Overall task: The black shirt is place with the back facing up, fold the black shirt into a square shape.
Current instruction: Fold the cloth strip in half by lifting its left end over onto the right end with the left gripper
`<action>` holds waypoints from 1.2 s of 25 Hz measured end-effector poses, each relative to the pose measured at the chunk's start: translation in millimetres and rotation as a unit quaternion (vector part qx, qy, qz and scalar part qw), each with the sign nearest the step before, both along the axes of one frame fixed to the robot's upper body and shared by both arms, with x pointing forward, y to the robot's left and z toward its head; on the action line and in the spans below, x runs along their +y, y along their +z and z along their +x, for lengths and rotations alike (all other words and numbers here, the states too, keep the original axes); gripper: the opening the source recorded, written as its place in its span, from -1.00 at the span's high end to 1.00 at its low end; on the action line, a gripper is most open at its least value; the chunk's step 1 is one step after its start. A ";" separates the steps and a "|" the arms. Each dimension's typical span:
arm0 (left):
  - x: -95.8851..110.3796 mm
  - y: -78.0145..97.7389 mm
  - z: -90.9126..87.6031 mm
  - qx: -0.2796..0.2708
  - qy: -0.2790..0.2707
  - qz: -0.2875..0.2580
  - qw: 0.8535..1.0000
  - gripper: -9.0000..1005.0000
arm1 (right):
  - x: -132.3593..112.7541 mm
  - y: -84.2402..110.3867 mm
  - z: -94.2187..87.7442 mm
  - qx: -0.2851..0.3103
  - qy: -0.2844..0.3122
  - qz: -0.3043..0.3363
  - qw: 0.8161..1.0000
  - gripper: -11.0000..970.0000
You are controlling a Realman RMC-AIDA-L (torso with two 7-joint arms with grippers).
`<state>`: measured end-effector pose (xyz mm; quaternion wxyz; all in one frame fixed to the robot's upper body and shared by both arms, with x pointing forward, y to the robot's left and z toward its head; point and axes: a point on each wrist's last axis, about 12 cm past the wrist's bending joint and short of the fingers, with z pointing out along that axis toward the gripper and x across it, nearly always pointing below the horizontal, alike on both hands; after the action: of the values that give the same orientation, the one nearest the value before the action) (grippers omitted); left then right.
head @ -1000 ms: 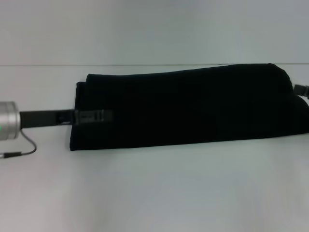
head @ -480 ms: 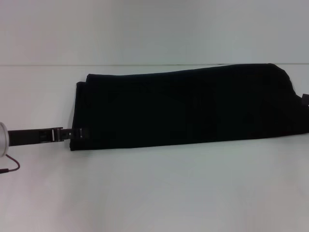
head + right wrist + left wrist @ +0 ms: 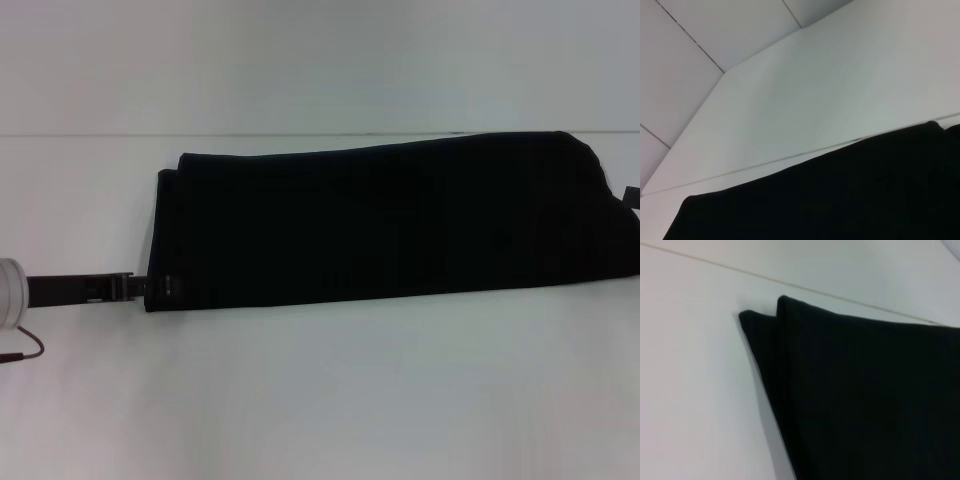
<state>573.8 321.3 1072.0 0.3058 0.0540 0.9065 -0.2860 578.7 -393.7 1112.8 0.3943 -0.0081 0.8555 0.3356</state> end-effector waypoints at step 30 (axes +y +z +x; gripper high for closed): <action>-9.8 5.1 10.7 0.005 -0.042 0.045 0.998 0.15 | -2.0 3.3 3.7 -0.009 -0.012 -0.001 1.000 -0.84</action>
<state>584.5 311.5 1077.1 0.2864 0.1045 0.9168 -0.2579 582.5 -395.6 1116.1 0.4064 -0.0012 0.8521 0.3299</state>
